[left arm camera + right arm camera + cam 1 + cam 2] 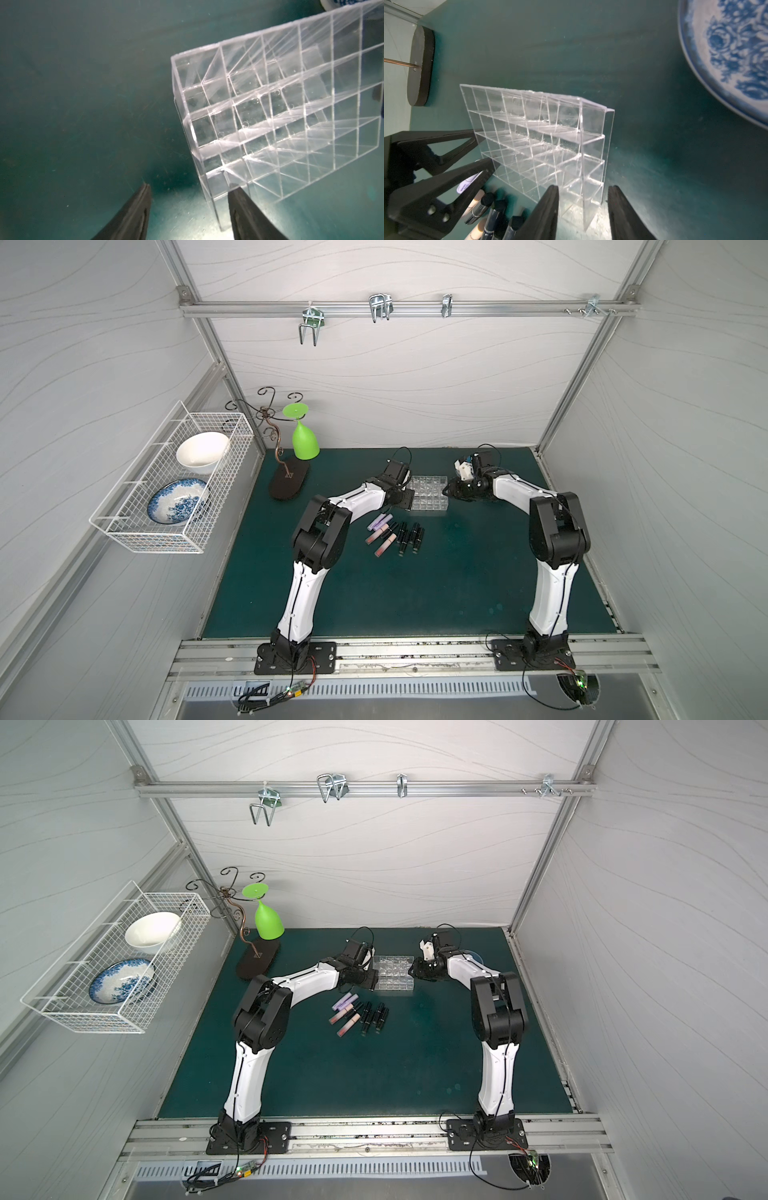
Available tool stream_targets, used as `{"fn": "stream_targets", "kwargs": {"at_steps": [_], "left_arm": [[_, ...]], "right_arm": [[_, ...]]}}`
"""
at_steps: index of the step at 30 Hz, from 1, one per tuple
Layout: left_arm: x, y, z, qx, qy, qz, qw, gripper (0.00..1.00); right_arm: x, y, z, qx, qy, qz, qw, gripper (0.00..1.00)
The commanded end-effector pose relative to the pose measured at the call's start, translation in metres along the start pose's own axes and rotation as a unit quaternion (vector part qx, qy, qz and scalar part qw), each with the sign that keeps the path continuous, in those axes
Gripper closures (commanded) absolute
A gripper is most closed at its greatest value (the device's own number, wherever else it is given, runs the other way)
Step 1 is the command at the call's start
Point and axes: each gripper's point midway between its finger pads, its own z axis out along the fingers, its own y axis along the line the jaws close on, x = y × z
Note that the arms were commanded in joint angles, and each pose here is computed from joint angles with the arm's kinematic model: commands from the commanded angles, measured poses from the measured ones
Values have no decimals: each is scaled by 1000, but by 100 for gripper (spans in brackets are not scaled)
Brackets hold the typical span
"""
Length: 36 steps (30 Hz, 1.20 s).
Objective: Arrange the lipsticks in the organizer
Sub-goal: Move the storage box to the center of the board.
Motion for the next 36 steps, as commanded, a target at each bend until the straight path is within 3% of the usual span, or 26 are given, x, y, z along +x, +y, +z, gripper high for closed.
{"fn": "stream_targets", "kwargs": {"at_steps": [1, 19, 36], "left_arm": [[-3, 6, 7, -17, 0, 5, 1000, 38], [24, 64, -6, -54, 10, -54, 997, 41], [45, 72, -24, -65, 15, -59, 996, 43]], "right_arm": [[5, 10, 10, -11, 19, -4, 1000, 60], [12, 63, 42, -48, 52, -49, 996, 74], [21, 90, 49, -53, 62, -76, 994, 76]]}}
